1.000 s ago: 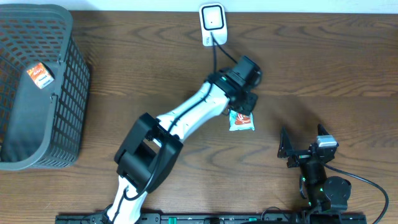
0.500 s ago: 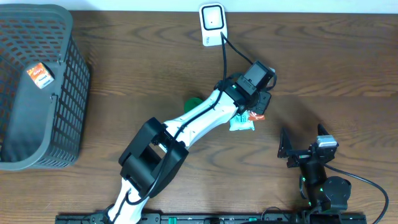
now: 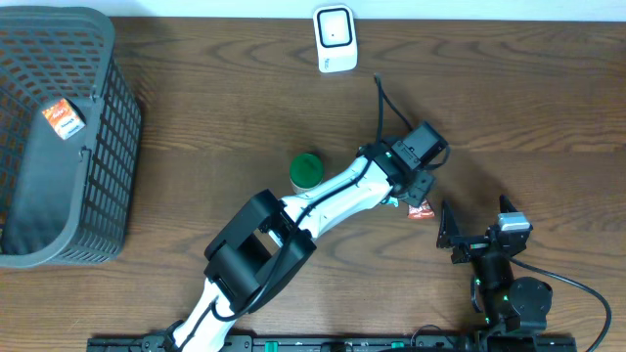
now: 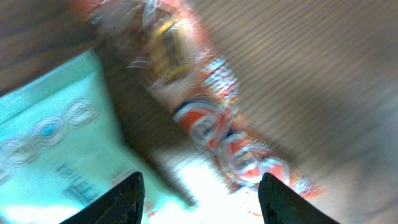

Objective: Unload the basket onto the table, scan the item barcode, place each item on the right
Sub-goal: 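Place the chocolate bar right of the wipe pack and release, then reach the left gripper into the basket and grasp the orange box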

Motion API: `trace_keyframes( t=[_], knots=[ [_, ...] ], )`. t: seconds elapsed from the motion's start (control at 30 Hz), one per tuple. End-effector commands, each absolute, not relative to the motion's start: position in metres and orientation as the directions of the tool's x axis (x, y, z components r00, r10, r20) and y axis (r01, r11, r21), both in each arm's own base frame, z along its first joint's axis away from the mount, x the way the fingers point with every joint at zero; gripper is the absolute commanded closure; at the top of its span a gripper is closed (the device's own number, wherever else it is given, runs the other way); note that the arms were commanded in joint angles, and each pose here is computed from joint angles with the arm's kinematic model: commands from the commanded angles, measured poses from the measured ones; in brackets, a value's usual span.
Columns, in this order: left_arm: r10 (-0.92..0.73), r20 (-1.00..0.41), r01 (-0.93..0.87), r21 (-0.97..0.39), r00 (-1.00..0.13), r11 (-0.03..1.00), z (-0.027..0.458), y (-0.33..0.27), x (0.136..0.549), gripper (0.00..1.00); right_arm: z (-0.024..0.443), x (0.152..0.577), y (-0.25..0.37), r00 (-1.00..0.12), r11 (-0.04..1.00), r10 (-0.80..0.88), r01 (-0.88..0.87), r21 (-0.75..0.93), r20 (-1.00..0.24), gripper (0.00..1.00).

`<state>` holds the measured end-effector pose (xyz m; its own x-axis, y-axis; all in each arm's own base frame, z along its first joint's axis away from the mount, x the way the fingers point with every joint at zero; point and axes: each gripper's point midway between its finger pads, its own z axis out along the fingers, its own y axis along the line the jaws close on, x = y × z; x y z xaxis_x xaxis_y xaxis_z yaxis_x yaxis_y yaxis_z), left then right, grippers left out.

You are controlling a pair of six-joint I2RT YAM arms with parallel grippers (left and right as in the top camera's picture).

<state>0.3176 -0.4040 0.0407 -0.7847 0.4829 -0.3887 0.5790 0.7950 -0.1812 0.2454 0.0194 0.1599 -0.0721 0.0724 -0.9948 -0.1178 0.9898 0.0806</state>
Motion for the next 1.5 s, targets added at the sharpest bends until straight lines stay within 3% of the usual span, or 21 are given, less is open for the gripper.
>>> trace_keyframes(
  t=[0.0, 0.2, 0.33, 0.57, 0.63, 0.77, 0.83, 1.03, 1.27, 1.47],
  knots=[
    [0.483, -0.459, 0.586, -0.109, -0.746, 0.803, 0.084, -0.384, 0.337, 0.40, 0.159, 0.245, 0.024, -0.076, 0.986, 0.081, -0.137, 0.091, -0.994, 0.01],
    [0.533, -0.545, 0.650, -0.028, -0.647, 0.759, 0.171, -0.353, 0.337, 0.40, 0.159, 0.245, 0.024, -0.076, 0.986, 0.081, -0.137, 0.091, -0.994, 0.01],
    [0.507, -0.612, 0.573, 0.104, -0.607, 0.813, 0.235, -0.293, 0.346, 0.40, 0.159, 0.245, 0.024, -0.076, 0.986, 0.081, -0.137, 0.091, -0.994, 0.01],
    [0.364, -0.744, 0.129, 0.356, -0.561, 0.926, 0.348, -0.132, 0.357, 0.40, 0.159, 0.245, 0.024, -0.076, 0.986, 0.081, -0.137, 0.091, -0.994, 0.01],
    [0.316, -0.769, 0.050, 0.349, -0.555, 0.936, 0.366, -0.097, 0.349, 0.26, 0.159, 0.245, 0.024, -0.076, 0.986, 0.081, -0.137, 0.091, -0.994, 0.01],
    [0.137, -0.829, -0.191, 0.280, -0.542, 0.941, 0.394, -0.011, 0.336, 0.26, 0.159, 0.245, 0.024, -0.076, 0.986, 0.081, -0.137, 0.091, -0.994, 0.01],
    [0.024, -0.854, -0.324, 0.223, -0.520, 0.919, 0.401, 0.032, 0.330, 0.25, 0.159, 0.245, 0.024, -0.076, 0.986, 0.081, -0.137, 0.091, -0.994, 0.01],
    [-0.313, -0.857, -0.639, 0.023, -0.408, 0.769, 0.389, 0.153, 0.317, 0.11, 0.159, 0.245, 0.024, -0.076, 0.986, 0.081, -0.137, 0.091, -0.994, 0.01],
    [-0.499, -0.796, -0.758, -0.079, -0.343, 0.647, 0.336, 0.226, 0.351, 0.10, 0.159, 0.245, 0.024, -0.076, 0.986, 0.081, -0.137, 0.091, -0.994, 0.01],
    [-0.581, -0.721, -0.793, -0.073, -0.378, 0.605, 0.255, 0.256, 0.403, 0.10, 0.159, 0.245, 0.024, -0.076, 0.986, 0.081, -0.137, 0.091, -0.994, 0.01]
  ],
)
